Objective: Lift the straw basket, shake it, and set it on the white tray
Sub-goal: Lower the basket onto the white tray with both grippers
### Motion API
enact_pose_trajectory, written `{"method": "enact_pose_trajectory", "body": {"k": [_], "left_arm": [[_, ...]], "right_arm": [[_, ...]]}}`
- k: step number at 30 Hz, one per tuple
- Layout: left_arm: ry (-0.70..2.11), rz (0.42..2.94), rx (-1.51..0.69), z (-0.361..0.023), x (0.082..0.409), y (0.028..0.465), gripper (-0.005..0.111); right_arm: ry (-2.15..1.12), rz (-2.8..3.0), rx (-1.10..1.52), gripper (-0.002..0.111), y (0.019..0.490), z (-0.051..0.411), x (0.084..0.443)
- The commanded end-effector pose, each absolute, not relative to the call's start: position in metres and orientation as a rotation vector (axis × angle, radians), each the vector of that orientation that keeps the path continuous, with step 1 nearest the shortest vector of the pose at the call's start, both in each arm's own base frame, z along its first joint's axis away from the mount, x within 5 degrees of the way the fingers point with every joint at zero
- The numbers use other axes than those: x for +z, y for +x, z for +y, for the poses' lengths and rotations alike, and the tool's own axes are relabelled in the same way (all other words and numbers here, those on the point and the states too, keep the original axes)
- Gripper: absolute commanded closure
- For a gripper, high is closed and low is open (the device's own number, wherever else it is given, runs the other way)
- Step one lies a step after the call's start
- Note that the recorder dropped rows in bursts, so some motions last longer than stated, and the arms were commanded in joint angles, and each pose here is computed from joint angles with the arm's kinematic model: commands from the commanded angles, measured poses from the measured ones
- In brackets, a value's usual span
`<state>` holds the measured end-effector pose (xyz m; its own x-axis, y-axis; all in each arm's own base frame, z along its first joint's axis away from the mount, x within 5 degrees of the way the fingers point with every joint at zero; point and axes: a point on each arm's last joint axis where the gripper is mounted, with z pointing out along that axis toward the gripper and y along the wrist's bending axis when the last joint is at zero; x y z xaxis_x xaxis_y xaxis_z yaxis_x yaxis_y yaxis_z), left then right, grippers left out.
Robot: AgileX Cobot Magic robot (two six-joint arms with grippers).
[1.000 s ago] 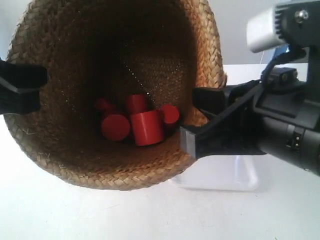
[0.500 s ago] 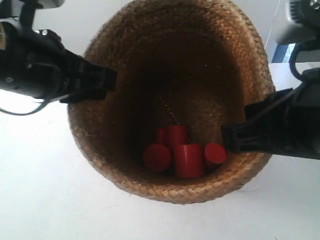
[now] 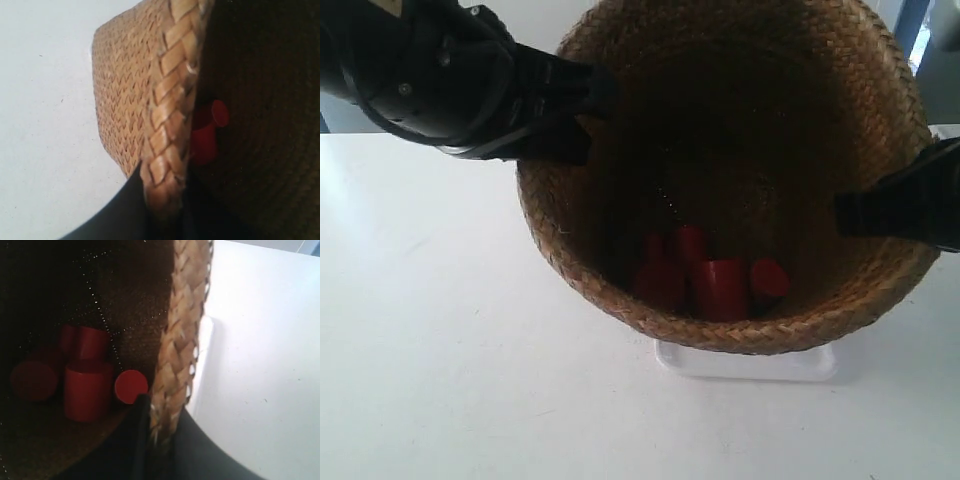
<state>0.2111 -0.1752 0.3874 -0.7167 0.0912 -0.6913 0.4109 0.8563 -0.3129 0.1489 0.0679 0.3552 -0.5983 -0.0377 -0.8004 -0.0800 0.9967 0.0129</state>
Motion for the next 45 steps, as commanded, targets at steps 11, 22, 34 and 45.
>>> {"method": "enact_pose_trajectory", "body": {"k": [11,22,34,45], "left_arm": [[0.484,2.245,-0.550,-0.187,0.403,0.201,0.107],[0.399,2.370,-0.481,-0.217,0.376,0.237,0.107],[0.269,2.400,-0.494,-0.245,0.367,0.270,0.107],[0.265,2.476,-0.438,-0.254,0.344,0.285,0.107]], "right_arm": [[-0.083,2.240,0.061,0.108,0.178,0.055,0.361],[-0.125,2.436,-0.060,0.108,0.216,0.041,0.368],[-0.194,2.622,-0.065,0.108,0.248,0.019,0.357],[-0.241,2.653,-0.060,0.108,0.262,0.021,0.346]]}}
